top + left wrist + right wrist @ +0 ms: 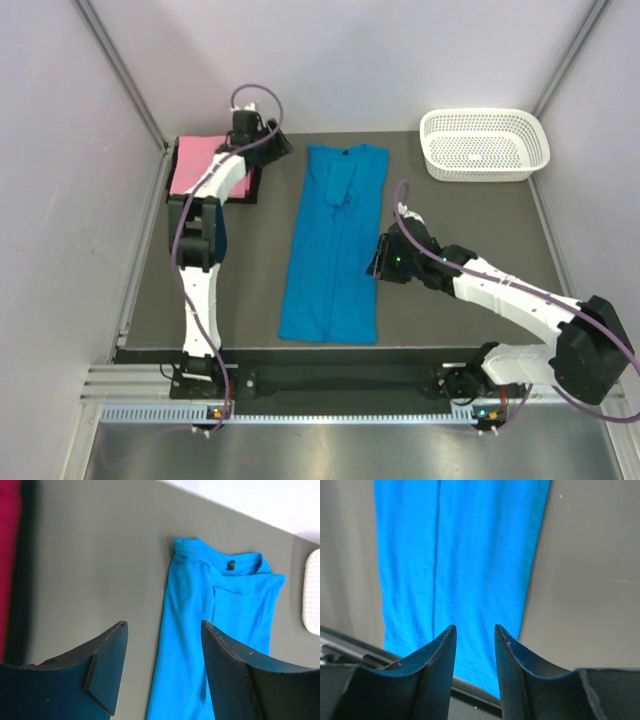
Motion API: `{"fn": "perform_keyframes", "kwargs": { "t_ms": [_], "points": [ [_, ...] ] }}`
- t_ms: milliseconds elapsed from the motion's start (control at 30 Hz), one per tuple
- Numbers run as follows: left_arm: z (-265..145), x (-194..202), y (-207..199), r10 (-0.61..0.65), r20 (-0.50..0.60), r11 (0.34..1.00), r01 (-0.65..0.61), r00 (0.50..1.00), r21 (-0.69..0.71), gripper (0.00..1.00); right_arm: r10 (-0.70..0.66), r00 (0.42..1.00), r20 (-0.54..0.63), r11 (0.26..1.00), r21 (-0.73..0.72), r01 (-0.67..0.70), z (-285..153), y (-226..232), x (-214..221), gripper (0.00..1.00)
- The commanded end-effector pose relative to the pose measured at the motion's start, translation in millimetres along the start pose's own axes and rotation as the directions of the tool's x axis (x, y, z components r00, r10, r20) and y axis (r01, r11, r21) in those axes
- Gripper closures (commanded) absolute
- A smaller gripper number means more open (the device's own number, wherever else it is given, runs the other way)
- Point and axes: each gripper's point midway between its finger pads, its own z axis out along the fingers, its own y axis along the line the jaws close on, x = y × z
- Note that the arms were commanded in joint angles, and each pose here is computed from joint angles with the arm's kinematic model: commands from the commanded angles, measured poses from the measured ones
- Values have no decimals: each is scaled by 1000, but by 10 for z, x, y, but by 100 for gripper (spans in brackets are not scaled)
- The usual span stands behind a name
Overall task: Fold and stack the t-shirts
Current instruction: Fold the tshirt
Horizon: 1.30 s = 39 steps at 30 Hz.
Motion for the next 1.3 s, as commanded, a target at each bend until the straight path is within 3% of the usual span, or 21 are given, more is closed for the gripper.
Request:
{"fn": "perform_keyframes", "kwargs": {
  "t_ms": [0,133,167,233,267,333,367,567,667,767,1067,1133,1267],
  "points": [
    [-628,-316,0,115,23,988,-112,993,-109,35,28,999,43,999,-38,-26,-168,45,-90,63],
    [-1078,91,-177,96,-151,994,-101,984,-30,42,27,998,63,999,-40,-25,-244,10,-86,63],
    [-1139,456,-79,78,-232,994,-95,969,-62,43,32,997,68,999,-33,-30,-242,-9,-88,63],
    [-1454,616,-146,101,-236,989,-123,966,-80,45,32,997,69,999,-26,-31,-232,-17,-102,63],
    [-1543,1061,-5,90,-319,985,-130,944,-109,45,26,998,62,999,-21,-25,-231,-19,-101,63],
    [-1853,1279,-87,112,-333,987,-145,936,-75,46,21,999,48,1000,-9,-21,-233,-11,-96,63],
    [-1979,1637,82,90,-402,983,-147,911,-113,46,25,999,38,1000,2,-25,-223,-44,-71,63],
    [-2613,2397,248,38,-485,987,-109,874,-120,48,13,999,-41,1000,11,-12,-64,-121,136,63],
    [-2730,2627,269,97,-488,970,-193,867,-150,48,6,998,-60,1000,-3,-6,-12,-109,192,63],
    [-2797,2953,282,53,-551,980,-150,833,-133,49,13,996,-87,1000,-24,-15,28,-173,369,61],
    [-2870,3265,349,36,-579,977,-149,814,-150,56,7,984,-175,1000,-9,-9,156,-333,811,62],
    [-2910,3134,314,75,-529,965,-195,845,-174,55,16,982,-186,1000,23,-11,131,-388,843,62],
    [-3044,2814,-106,176,-436,963,-246,883,-109,52,26,995,-92,1000,17,-24,-2,-212,462,61]
  ]
}}
